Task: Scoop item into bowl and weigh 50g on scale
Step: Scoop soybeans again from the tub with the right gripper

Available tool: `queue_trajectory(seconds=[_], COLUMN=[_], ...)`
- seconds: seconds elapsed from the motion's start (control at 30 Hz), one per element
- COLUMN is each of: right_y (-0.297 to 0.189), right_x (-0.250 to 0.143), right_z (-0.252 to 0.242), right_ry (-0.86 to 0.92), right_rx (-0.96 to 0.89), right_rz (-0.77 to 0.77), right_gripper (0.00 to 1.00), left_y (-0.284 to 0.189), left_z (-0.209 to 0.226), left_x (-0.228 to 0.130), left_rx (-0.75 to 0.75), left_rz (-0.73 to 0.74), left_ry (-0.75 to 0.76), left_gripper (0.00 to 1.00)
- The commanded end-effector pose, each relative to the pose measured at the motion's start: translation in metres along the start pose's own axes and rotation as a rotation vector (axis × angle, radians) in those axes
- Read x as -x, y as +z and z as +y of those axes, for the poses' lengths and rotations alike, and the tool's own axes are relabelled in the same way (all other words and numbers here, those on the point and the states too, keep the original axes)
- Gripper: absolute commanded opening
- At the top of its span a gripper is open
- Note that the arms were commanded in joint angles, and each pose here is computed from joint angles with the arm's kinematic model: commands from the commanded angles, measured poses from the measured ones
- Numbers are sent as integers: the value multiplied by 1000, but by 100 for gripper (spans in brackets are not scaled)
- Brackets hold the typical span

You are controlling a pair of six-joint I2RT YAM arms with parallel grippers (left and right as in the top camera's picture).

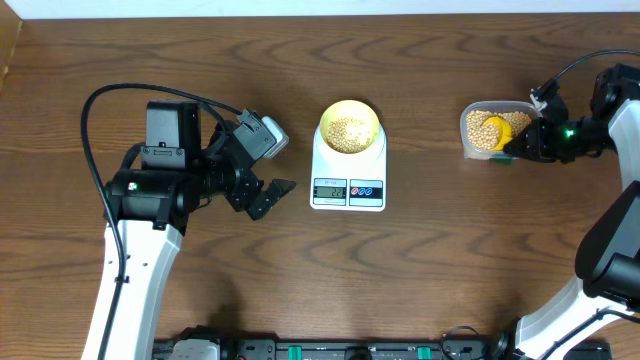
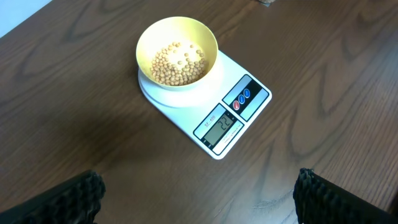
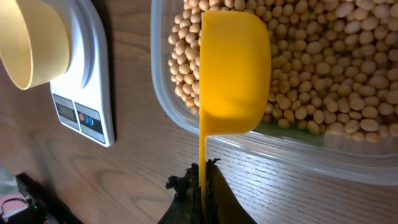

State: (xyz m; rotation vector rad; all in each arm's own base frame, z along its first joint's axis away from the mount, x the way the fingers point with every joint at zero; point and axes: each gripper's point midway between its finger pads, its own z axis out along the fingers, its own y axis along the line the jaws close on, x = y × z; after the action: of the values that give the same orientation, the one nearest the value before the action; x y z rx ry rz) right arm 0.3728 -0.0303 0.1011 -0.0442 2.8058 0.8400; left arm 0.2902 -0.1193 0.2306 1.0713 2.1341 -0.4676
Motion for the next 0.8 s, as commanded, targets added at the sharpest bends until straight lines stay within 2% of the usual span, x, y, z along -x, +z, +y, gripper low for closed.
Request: queue_trajectory(seconds=[0.0,0.43,0.77], right_y=[0,-12,-42], right_x=[1,2,1], right_z=[5,-3,-8], right_ry=[-9,9,11], right_rx=[52,86,221], right_rz=[-19,-64,-187], right_gripper=[1,1,1], left_y=[-3,-3,-3], left_z=[1,1,1], left_x=[5,5,5], left_rx=[3,3,3], left_rz=[-15,-15,-15], left_ry=[-7,-7,-7], left_gripper=[99,99,99])
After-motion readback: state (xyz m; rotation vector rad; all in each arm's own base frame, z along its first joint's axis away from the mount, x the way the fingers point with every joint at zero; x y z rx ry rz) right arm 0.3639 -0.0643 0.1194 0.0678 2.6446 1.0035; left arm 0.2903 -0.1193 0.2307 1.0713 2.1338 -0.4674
